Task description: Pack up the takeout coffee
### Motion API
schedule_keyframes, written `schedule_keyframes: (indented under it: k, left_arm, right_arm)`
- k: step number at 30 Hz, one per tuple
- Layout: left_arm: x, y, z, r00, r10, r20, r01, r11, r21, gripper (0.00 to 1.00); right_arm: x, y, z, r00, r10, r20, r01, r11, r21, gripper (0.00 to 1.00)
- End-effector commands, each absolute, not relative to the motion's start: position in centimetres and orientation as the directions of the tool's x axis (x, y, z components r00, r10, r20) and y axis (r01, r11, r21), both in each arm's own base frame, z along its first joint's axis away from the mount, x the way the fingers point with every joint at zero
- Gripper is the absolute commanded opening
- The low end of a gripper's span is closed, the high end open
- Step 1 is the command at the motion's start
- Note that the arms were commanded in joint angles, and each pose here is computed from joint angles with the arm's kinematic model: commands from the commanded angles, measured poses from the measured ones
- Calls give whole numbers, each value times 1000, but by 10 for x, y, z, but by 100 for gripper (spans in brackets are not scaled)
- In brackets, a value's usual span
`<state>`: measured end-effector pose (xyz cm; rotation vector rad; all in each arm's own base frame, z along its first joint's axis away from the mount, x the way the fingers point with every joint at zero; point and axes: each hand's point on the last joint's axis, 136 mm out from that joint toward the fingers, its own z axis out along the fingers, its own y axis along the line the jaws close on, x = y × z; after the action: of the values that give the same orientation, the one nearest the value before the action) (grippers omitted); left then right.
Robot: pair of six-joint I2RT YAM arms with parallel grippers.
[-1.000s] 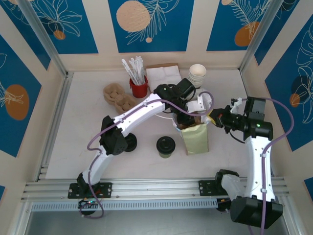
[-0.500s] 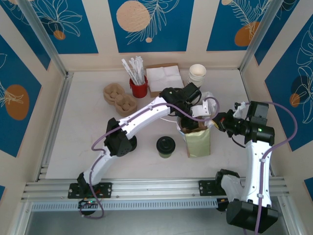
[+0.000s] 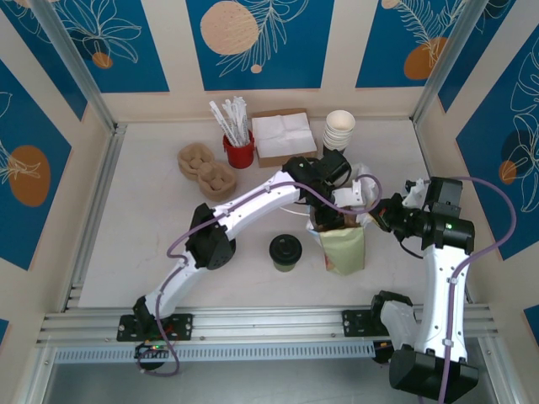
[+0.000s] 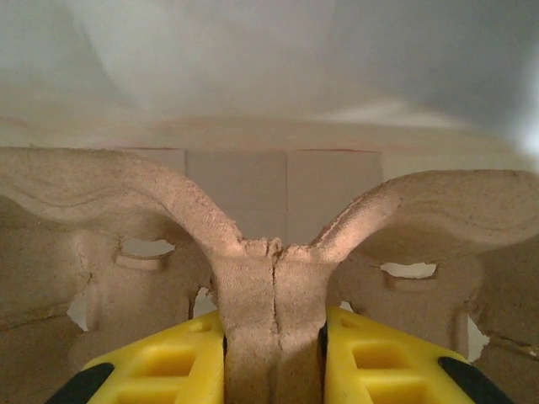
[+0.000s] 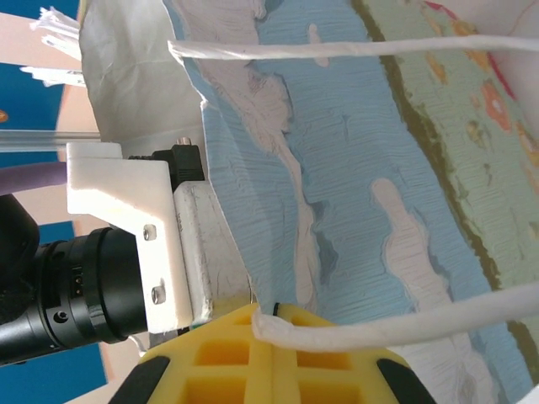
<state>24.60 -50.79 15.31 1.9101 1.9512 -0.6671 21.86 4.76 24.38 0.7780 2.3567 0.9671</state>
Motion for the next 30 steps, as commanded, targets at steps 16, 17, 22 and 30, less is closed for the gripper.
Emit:
schedule_keyframes:
  k: [16,17,22,30]
  left_arm:
    - [231,-523,197,-60,772,-633,994,-12,-109,62]
    - [230,-522,206,-57,762,-645,995,-11,-101,65]
    - [228,-513,245,-52,725,-687,998,7,-67,77]
    - [225,-497,312,-71,644,-762,997,74,-31,81]
  right_arm:
    - [216,44,260,-718,626,-304,268,652,709,0]
    - [217,44,260,-718,626,-304,267,652,710,0]
    - [218,44,261,-717,626,-306,262,649,714,0]
    - [224,48,269,-715,626,-310,228,628,744,0]
